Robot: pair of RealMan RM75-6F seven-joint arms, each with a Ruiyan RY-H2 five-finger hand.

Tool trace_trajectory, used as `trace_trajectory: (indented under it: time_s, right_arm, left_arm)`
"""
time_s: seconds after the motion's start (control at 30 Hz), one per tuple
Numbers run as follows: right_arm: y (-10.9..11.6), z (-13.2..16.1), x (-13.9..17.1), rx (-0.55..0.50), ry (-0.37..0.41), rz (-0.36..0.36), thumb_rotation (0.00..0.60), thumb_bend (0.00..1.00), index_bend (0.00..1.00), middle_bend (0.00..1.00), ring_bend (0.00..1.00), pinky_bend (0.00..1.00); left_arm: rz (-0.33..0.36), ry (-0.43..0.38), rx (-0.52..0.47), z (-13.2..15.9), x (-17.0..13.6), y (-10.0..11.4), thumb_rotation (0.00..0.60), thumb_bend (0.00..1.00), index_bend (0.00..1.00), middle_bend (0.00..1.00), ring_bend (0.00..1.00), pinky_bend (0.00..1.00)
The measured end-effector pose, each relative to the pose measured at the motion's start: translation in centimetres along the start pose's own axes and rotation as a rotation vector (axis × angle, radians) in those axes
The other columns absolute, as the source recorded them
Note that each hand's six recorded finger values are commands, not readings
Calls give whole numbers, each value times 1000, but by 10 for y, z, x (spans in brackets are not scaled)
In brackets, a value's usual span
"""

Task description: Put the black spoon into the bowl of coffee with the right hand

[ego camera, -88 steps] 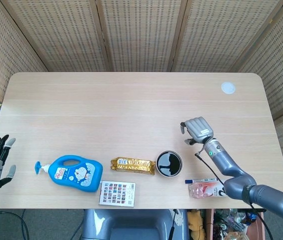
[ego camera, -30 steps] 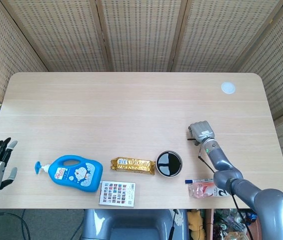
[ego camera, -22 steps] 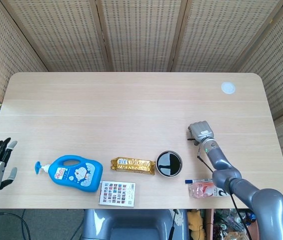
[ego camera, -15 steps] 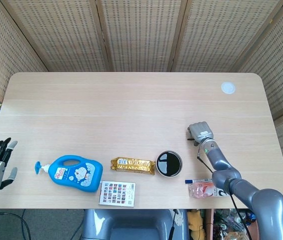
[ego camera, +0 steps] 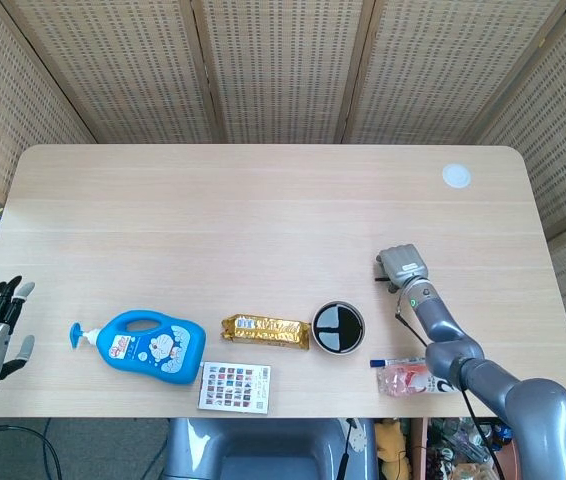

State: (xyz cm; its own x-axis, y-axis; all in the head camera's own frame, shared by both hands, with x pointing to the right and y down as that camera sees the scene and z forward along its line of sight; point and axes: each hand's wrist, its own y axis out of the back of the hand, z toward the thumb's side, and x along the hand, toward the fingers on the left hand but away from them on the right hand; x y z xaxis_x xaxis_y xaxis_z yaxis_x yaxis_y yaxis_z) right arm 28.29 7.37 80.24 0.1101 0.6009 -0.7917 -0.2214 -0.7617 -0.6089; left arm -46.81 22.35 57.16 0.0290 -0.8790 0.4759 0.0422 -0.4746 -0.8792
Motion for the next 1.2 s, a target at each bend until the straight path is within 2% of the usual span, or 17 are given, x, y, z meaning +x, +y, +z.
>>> trace_trajectory:
  time_s: [0.57, 0.87, 1.2]
  right_arm:
    - [-3, 1, 1, -3, 1, 5, 600, 499, 583, 951, 962, 1000]
    - [-4, 5, 0, -5, 6, 13, 600, 596, 644, 951, 962, 1000]
    - [5, 5, 2, -48, 13, -9, 600, 637, 672, 951, 962, 1000]
  left_arm:
    - [-1, 1, 0, 0, -1, -1, 600, 463, 0, 0, 0, 0]
    - [-5, 7, -5, -3, -2, -3, 600, 462, 0, 0, 0, 0]
    - [-5, 6, -7, -4, -1, -4, 600, 463, 0, 0, 0, 0]
